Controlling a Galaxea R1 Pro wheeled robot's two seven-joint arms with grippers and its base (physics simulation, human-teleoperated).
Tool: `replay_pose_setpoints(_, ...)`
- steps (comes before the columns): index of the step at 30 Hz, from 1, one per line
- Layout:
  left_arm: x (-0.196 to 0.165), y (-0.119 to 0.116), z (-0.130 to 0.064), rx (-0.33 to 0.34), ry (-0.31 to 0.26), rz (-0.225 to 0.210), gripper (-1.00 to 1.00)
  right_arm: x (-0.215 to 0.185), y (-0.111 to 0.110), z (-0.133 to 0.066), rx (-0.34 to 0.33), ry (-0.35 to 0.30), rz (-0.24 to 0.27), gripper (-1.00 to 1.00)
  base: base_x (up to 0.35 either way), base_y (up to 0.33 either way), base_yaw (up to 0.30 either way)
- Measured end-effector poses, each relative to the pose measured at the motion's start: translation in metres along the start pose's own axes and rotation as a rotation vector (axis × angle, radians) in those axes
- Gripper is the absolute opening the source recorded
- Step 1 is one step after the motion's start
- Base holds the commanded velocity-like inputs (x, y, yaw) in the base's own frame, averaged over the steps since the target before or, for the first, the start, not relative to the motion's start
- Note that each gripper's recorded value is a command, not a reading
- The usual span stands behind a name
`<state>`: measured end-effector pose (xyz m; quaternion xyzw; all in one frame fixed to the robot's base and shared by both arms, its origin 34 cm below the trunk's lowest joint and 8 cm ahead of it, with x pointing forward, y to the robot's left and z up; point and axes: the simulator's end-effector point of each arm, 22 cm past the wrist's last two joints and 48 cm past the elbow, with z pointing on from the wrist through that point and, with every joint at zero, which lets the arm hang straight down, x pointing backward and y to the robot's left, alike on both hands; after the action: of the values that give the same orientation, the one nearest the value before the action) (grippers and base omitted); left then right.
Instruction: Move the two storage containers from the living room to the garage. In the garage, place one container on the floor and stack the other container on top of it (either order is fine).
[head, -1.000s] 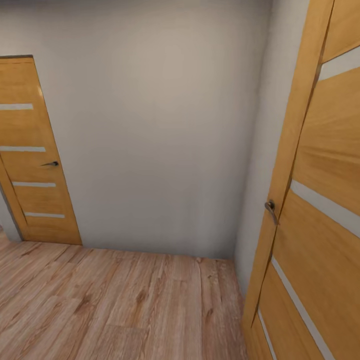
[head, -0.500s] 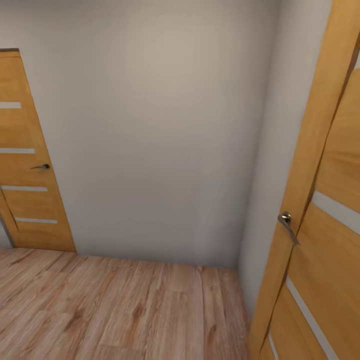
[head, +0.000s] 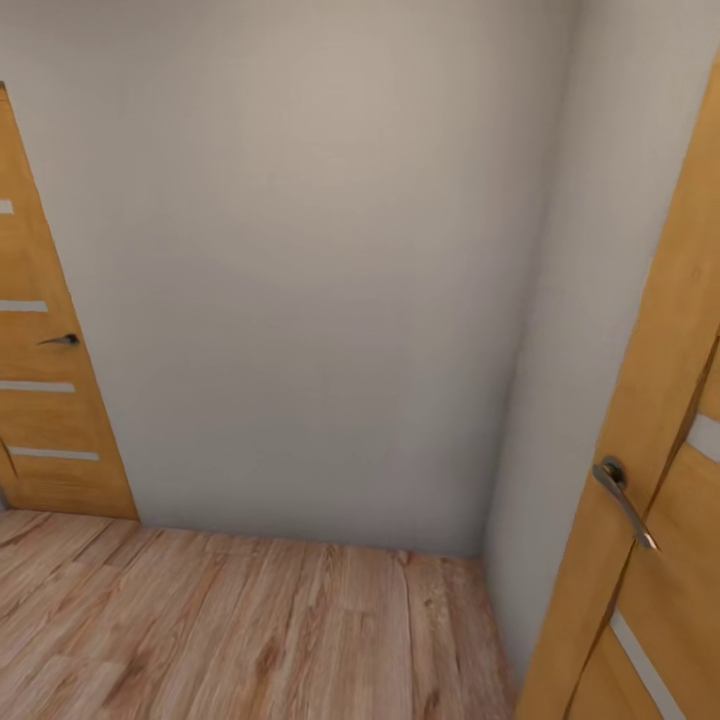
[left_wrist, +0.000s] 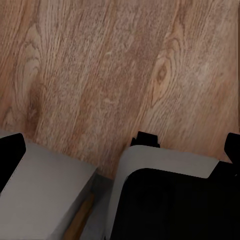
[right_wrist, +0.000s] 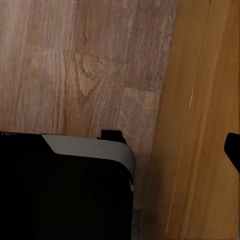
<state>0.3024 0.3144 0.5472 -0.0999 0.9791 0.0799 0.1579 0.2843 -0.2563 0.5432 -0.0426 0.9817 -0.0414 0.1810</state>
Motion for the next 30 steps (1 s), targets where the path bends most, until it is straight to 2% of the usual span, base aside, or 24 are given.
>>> replay_pose_setpoints(23,0.0,0.0001,0.0,0.0,0.0,0.0,1.0,-0.0002,0.004,-0.0003,-0.005,0.0,0.0,1.0,0.322,0.0,0.002)
replay_pose_setpoints(30,0.0,0.0003,0.0,0.0,0.0,0.0,1.0,-0.0006,0.005,-0.0003,-0.006,-0.001,0.001,1.0,0.322,0.0,0.206)
